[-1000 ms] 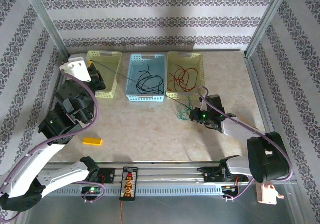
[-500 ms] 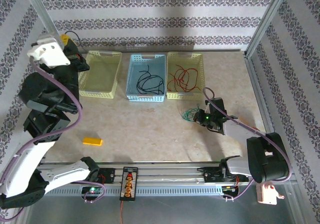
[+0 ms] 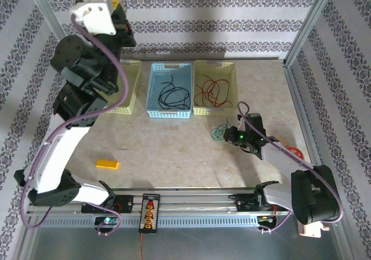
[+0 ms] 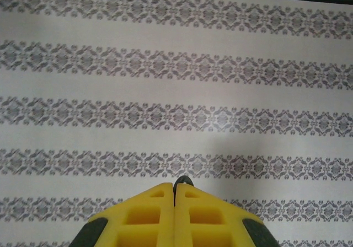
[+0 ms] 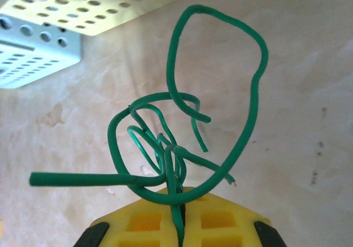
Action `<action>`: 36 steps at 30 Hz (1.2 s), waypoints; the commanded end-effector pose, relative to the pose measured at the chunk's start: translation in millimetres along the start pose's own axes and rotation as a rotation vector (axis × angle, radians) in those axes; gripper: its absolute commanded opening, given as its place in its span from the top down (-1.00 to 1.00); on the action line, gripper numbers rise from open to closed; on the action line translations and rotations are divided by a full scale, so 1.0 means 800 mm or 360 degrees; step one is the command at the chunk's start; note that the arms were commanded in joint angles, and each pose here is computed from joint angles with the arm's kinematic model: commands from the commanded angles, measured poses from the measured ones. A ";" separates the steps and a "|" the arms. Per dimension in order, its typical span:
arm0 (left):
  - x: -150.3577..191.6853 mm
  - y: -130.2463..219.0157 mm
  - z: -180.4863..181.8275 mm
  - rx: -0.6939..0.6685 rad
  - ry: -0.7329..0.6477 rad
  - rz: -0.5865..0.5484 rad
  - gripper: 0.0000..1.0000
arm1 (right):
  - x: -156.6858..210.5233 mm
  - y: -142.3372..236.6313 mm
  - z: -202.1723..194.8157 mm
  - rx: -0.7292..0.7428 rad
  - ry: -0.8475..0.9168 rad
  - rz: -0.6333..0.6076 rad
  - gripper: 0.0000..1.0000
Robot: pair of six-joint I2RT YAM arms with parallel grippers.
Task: Untangle the cables
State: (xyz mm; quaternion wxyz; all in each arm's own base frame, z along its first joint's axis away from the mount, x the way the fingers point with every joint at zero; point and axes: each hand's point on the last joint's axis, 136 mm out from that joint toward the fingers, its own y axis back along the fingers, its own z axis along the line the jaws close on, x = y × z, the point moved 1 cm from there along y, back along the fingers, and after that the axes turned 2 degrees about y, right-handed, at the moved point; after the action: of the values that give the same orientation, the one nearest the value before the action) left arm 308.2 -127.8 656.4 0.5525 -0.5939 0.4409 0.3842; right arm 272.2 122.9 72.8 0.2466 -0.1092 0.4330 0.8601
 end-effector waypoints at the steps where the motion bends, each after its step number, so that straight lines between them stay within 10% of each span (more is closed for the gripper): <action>1: -0.029 -0.006 0.000 0.0035 -0.0040 -0.0083 1.00 | -0.002 0.006 0.028 -0.0123 0.0110 0.0024 0.98; 10: 0.023 -0.070 -0.015 0.0045 0.0005 0.0062 1.00 | -0.001 0.014 0.030 -0.0099 0.0145 -0.0002 0.97; 19: 0.212 -0.129 -0.008 0.0051 0.0190 0.0703 1.00 | -0.002 0.021 0.027 -0.0068 0.0157 -0.0023 0.97; 36: 0.552 -0.030 -0.022 0.0018 0.0466 0.1544 1.00 | -0.005 0.023 0.037 -0.0101 0.0194 -0.0010 0.97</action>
State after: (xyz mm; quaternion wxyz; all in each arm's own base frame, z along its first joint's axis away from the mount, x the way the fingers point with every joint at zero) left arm 460.2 -179.2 231.8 0.2440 -0.3282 0.7206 0.5598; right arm 260.2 131.4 90.4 0.2231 -0.1462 0.4258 0.8646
